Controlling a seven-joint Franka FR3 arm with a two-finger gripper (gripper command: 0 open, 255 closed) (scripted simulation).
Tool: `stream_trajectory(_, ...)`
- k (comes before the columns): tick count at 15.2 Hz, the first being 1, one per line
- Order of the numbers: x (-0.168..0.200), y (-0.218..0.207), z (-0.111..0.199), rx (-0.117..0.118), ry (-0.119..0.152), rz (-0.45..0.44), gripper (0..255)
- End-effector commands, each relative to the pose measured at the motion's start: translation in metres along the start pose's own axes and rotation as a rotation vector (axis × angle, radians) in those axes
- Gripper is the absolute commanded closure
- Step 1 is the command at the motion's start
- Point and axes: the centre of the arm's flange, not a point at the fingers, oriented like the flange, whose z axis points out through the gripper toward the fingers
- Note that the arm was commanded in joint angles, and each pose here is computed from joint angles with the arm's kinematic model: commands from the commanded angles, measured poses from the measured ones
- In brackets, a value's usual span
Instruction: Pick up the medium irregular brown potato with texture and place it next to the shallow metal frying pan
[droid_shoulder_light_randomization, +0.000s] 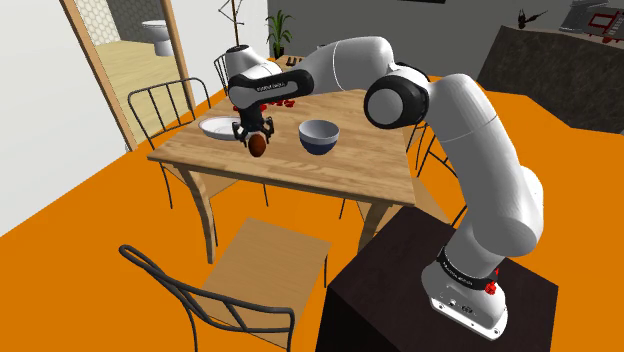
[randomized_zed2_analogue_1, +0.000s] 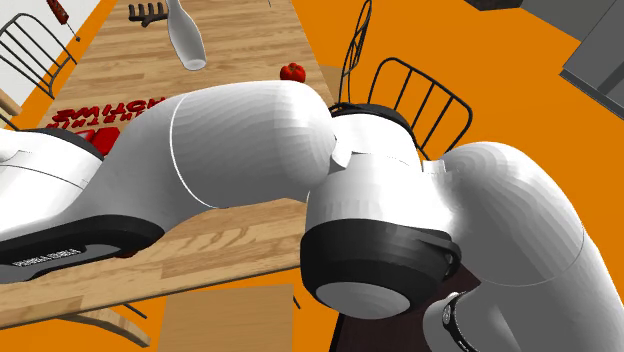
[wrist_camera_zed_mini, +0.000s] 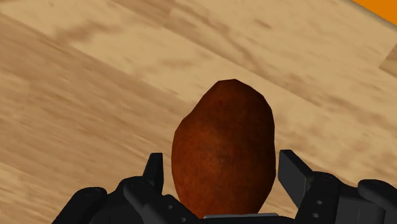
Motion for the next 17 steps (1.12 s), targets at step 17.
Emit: stream_trajectory(17, 0.0, 0.0, -0.05, 0.0, 0.0, 0.0, 0)
